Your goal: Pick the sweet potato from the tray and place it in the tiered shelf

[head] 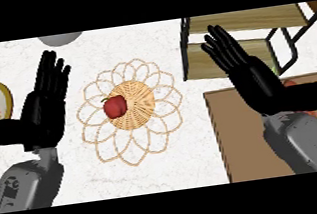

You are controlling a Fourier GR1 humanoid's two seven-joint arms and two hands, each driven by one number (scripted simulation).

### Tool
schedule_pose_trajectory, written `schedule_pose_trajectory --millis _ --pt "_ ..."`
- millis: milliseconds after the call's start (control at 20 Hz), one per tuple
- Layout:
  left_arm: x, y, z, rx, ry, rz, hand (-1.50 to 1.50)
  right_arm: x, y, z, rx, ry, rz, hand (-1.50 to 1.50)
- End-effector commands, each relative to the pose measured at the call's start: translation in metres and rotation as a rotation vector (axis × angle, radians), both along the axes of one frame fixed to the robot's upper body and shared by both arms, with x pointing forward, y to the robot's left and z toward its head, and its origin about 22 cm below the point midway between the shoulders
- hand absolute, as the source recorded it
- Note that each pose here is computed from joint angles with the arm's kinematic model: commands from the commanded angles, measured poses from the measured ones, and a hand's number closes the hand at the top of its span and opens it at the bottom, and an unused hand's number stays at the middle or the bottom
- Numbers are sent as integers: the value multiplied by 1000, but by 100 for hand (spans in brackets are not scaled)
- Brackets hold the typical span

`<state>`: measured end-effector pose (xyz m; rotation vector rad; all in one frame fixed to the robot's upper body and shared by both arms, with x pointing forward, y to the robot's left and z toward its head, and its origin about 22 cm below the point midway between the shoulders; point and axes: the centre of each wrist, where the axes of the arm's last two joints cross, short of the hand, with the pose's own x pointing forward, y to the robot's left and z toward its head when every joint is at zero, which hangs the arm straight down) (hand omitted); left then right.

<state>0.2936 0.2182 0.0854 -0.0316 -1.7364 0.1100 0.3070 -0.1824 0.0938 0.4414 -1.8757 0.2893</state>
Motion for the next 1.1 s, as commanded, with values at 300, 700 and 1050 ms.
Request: schedule_pose_trajectory --millis 300,700,1050 --pt "-10 18 -38 224 99 -21 0 5 -115 -51 468 334 -316 -150" --pt "-15 1 -58 304 142 -125 0 -44 -268 -88 -264 271 -1048 -150" --pt "-29 1 -72 327 154 -142 0 -71 -328 -75 -126 222 -799 -150"
